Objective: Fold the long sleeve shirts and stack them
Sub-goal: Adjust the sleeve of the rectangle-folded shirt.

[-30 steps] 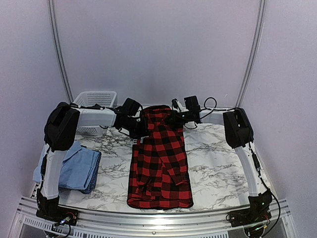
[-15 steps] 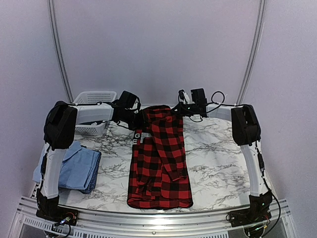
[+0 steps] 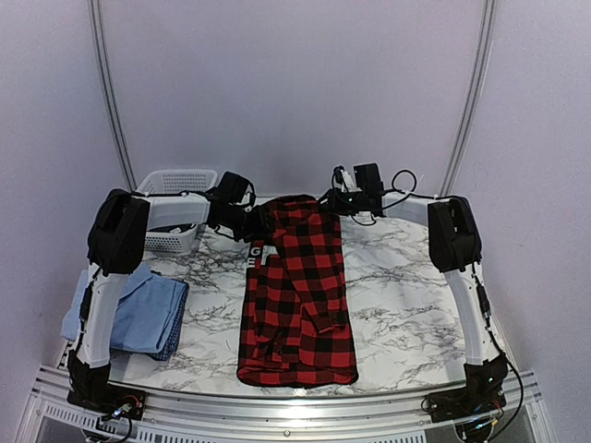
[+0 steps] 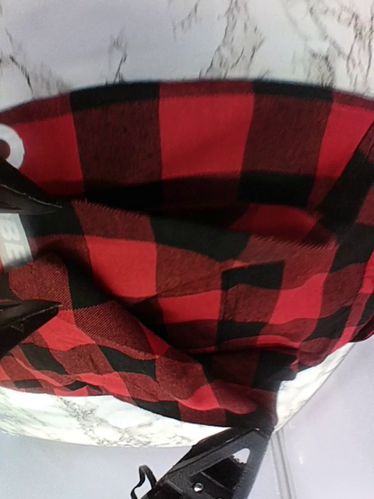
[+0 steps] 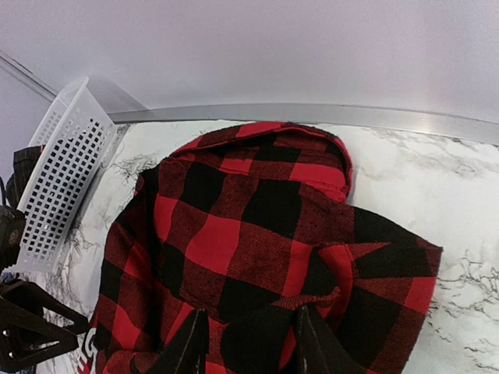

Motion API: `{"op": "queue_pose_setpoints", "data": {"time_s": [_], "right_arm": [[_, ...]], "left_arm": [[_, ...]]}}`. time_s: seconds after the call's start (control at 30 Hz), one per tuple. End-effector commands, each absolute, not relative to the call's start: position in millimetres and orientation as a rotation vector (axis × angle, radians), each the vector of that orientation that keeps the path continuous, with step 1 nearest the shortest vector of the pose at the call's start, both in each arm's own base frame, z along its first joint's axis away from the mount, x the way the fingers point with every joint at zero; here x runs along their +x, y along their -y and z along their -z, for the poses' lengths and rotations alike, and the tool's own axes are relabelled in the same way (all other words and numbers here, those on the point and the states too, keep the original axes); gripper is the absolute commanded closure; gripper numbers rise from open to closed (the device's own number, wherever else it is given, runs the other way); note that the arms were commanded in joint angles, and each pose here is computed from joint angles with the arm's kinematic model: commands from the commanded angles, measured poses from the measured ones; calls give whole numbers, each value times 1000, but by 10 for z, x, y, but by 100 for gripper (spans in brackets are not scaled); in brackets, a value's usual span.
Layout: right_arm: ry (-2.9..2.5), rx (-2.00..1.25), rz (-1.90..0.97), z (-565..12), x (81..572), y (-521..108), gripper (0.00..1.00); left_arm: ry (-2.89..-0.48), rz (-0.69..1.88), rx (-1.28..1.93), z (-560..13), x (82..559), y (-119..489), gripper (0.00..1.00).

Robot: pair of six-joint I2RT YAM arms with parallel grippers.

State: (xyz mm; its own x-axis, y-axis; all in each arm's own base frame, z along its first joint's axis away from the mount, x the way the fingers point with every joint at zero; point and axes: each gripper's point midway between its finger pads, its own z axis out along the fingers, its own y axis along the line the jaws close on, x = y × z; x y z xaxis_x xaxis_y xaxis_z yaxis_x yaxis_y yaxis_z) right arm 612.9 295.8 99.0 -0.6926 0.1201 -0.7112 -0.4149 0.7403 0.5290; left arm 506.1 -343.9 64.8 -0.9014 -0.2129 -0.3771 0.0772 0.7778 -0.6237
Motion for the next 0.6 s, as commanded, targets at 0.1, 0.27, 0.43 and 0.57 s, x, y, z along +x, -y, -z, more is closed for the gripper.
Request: {"op": "queue_pose_setpoints", "data": {"time_s": [0.1, 0.27, 0.43, 0.57], "right_arm": [[-2131, -165, -737, -1420, 6222, -2703, 58], [-2131, -189, -765, -1533, 6100, -2737, 61], [-2129, -305, -868, -1486, 5723, -3140, 71], [-2141, -379, -954, -1295, 5509, -3402, 81]], "left_arm": [[-2454, 860, -86, -1111, 5063, 3283, 64], [-2452, 899, -39, -1178, 4967, 3443, 76], [-2441, 953, 1, -1152, 4938, 3651, 86], [-2439, 1035, 30, -1024, 4961, 3846, 89]]}}
